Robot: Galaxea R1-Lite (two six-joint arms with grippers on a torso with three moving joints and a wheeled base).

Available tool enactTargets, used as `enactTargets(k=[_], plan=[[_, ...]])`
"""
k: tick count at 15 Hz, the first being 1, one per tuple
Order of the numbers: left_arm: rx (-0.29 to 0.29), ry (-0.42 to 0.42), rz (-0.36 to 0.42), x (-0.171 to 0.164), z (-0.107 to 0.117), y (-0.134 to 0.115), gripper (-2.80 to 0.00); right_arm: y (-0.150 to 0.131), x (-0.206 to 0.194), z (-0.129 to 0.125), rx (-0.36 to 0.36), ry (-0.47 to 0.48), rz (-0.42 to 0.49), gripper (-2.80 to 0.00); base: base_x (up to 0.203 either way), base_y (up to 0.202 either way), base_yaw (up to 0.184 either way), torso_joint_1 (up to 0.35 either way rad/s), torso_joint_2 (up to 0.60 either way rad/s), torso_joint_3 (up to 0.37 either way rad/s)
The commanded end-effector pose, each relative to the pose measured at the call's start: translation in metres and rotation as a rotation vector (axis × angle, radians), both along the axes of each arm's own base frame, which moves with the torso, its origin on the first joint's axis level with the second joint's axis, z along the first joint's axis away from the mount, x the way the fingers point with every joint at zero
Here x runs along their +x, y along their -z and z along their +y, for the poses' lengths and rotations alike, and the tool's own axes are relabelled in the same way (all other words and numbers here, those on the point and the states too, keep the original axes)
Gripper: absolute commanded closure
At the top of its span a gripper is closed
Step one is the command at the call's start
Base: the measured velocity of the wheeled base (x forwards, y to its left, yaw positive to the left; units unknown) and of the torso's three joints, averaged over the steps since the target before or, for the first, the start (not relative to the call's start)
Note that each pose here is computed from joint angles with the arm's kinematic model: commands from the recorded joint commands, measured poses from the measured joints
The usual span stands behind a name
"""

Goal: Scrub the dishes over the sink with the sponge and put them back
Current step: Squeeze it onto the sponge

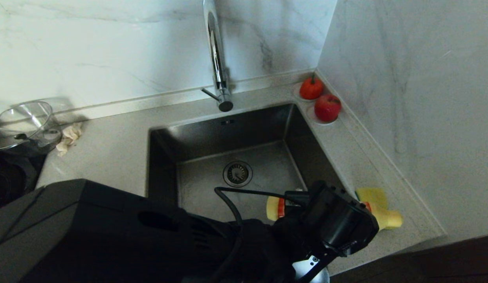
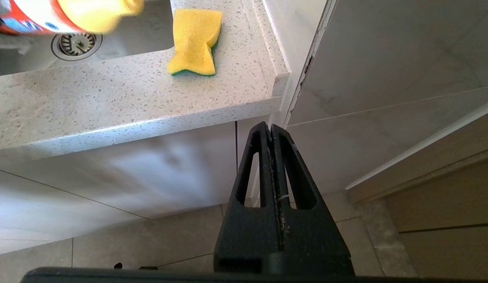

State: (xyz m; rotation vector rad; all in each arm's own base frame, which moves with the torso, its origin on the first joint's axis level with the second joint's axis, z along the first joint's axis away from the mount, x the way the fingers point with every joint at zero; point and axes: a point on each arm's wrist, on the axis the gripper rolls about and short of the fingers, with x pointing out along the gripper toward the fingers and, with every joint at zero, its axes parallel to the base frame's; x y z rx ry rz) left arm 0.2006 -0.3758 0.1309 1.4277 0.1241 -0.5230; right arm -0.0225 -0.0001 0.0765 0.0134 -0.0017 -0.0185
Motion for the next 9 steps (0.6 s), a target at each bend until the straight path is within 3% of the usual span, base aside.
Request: enactTargets(k=[1,9], plan=[[0.027,-0.005,-0.007,0.000,-0.005,0.008,0.00,0.000,0.000,0.000,0.000,0.000,0.000,0.00,0.000,0.000,0.000,0.000,0.00,0.000],[0.075,-0.051,-0.056,-0.006,-0.019,0.019,0.00,0.000,0.000,0.000,0.000,0.000,0.000,0.00,0.000,0.000,0.000,0.000,0.00,0.000]])
